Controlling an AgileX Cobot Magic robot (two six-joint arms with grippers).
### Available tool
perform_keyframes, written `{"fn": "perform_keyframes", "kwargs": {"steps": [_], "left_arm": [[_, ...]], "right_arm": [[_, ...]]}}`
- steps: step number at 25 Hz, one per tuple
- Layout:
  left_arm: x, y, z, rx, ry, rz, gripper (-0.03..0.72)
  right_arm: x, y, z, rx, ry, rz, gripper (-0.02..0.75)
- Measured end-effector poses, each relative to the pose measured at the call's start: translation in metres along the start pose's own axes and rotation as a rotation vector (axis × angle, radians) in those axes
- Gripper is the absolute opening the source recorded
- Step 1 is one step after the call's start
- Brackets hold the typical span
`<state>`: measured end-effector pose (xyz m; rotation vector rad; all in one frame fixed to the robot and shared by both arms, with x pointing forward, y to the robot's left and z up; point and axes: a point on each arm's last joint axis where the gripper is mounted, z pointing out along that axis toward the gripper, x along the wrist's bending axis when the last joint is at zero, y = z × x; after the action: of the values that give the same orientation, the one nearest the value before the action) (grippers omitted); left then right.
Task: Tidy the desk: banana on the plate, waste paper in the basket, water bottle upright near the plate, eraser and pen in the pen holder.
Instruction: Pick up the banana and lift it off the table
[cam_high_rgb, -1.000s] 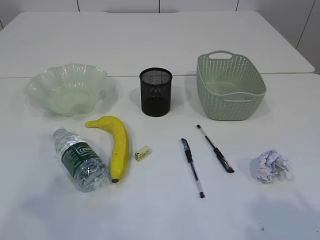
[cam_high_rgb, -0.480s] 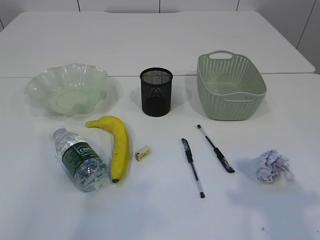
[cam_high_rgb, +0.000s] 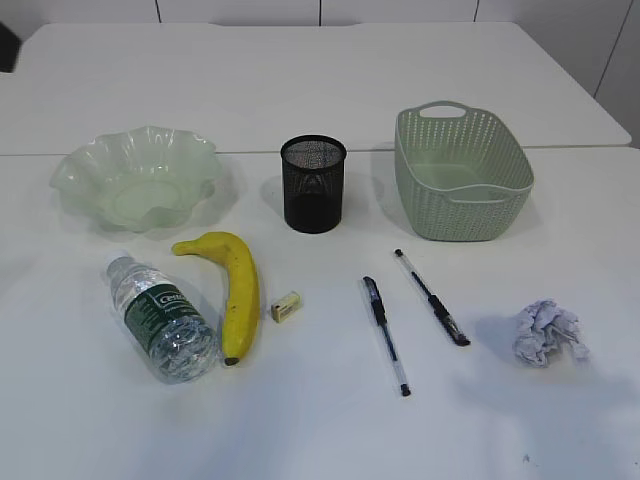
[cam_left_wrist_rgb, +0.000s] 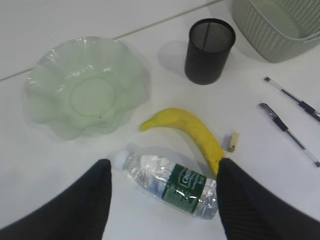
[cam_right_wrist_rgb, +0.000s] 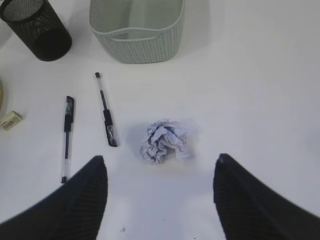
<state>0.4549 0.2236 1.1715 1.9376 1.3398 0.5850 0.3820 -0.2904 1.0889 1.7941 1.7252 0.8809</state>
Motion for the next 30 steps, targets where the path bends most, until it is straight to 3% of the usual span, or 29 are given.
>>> {"fn": "perform_keyframes", "kwargs": {"steps": [5, 8, 11, 13, 20, 25, 28, 30], "left_arm": [[-0.031, 0.027, 0.049, 0.105, -0.073, 0.073, 0.469], [-0.051, 0.038, 0.079, 0.139, -0.07, 0.061, 0.469], [-0.063, 0.039, 0.115, 0.184, -0.047, -0.022, 0.469], [-0.066, 0.034, 0.14, 0.214, -0.032, -0.103, 0.469], [-0.075, 0.004, 0.217, 0.355, -0.017, -0.269, 0.485], [-0.077, -0.008, 0.246, 0.366, -0.007, -0.391, 0.546], [-0.075, -0.01, 0.259, 0.36, 0.014, -0.509, 0.555], [-0.074, -0.014, 0.266, 0.368, 0.025, -0.533, 0.558]], "right_arm": [[0.0, 0.0, 0.0, 0.004, 0.0, 0.0, 0.493], [0.0, 0.0, 0.0, 0.004, 0.0, 0.0, 0.493], [0.0, -0.001, 0.0, 0.006, 0.0, 0.0, 0.493], [0.0, -0.001, 0.0, 0.006, 0.001, 0.001, 0.493], [0.0, -0.002, 0.0, 0.023, 0.003, 0.003, 0.493], [0.0, -0.003, 0.0, 0.028, 0.004, 0.004, 0.493], [0.0, -0.003, 0.0, 0.03, 0.004, 0.004, 0.493], [0.0, -0.003, 0.0, 0.032, 0.004, 0.004, 0.493]]}}
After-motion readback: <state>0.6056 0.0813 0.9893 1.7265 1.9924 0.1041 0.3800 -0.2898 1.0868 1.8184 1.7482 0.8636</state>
